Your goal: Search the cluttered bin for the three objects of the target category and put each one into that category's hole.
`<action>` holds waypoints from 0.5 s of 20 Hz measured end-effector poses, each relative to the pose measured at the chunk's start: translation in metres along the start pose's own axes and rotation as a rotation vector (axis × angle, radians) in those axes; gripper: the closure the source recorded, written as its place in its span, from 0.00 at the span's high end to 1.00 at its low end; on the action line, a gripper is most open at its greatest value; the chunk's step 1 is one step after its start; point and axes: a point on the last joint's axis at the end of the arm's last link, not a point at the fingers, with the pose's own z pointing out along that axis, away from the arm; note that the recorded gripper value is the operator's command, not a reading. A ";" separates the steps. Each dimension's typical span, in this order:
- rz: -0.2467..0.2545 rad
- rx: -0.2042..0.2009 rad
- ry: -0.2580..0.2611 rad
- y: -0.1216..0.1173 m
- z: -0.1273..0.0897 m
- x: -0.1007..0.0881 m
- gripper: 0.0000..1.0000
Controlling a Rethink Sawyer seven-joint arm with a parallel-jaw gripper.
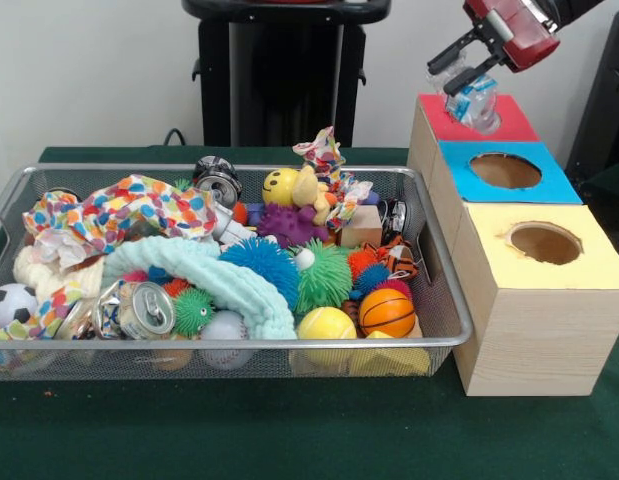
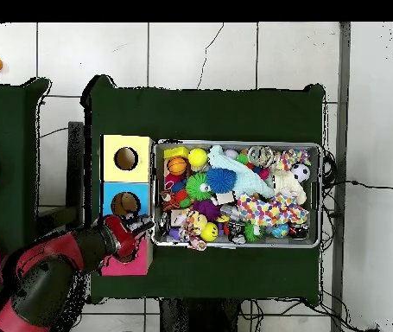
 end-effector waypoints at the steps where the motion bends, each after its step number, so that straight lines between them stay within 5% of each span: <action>1: 0.000 0.000 -0.001 0.001 0.000 0.001 0.00; 10: -0.033 0.012 -0.020 0.018 0.005 0.018 0.00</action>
